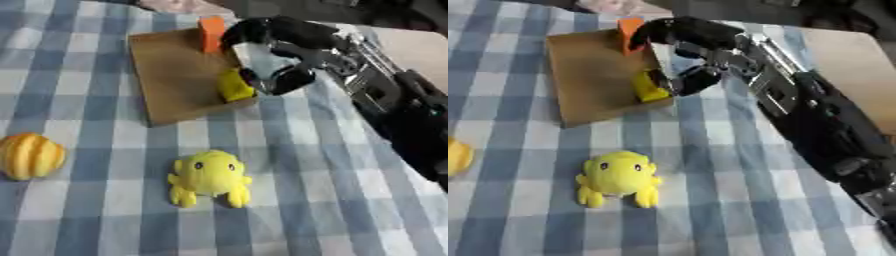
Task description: Pick up objects on the table and place them in the box.
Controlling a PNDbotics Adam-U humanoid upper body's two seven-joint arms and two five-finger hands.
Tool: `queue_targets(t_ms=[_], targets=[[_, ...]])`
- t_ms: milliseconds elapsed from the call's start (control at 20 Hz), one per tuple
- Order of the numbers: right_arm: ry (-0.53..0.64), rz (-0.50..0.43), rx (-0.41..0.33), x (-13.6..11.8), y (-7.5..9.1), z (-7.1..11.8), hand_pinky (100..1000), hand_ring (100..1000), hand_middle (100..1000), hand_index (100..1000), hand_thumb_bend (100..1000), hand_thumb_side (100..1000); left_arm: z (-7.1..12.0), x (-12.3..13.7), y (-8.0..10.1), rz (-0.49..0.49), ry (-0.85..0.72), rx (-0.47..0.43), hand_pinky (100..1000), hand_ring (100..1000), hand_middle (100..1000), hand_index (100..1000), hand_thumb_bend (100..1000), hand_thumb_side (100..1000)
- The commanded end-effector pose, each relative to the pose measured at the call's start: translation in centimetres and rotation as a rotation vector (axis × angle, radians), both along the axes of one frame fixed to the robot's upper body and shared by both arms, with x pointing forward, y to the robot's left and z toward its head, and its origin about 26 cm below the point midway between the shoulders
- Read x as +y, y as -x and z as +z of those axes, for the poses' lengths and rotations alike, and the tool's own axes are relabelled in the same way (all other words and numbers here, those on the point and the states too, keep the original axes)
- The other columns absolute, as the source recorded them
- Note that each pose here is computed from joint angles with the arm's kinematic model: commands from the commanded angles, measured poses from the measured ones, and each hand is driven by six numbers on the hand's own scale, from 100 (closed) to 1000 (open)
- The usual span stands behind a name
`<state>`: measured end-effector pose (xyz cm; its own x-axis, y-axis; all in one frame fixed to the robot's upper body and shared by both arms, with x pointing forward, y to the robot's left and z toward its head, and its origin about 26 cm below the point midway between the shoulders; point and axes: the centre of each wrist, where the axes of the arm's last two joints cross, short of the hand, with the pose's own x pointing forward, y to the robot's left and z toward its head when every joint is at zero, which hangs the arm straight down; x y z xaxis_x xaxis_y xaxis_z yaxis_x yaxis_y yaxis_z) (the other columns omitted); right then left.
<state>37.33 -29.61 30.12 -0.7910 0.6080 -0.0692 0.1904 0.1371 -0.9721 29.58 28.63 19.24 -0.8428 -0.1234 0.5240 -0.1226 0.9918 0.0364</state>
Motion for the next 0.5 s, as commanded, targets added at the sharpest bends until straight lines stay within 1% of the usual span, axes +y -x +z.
queue_targets(t_ms=[50, 200, 350, 400, 500], targets=[[-0.028, 0.031, -0.039, -0.2, 2.3, 2.7, 864, 920, 843, 961, 100, 199, 0.8, 0.3, 0.3, 0.005, -0.010, -0.027, 986, 767, 729, 866, 100, 636], [-0.035, 0.070, -0.038, 0.4, 4.3, 3.2, 862, 920, 844, 955, 100, 199, 0.7, 0.4, 0.4, 0.008, -0.009, -0.028, 986, 768, 730, 866, 100, 634], [0.028, 0.121, -0.058, 1.6, 6.9, 3.1, 855, 920, 852, 950, 100, 198, 0.8, 0.4, 0.4, 0.011, -0.007, -0.031, 986, 768, 730, 866, 100, 633], [0.055, 0.142, -0.062, 1.9, 7.5, 2.9, 853, 919, 852, 949, 100, 199, 0.8, 0.4, 0.4, 0.010, -0.006, -0.031, 986, 768, 730, 866, 100, 633], [0.112, 0.193, -0.067, 2.1, 7.8, 2.2, 847, 917, 853, 947, 100, 202, 0.8, 0.4, 0.4, 0.009, -0.005, -0.030, 986, 769, 730, 866, 100, 633]])
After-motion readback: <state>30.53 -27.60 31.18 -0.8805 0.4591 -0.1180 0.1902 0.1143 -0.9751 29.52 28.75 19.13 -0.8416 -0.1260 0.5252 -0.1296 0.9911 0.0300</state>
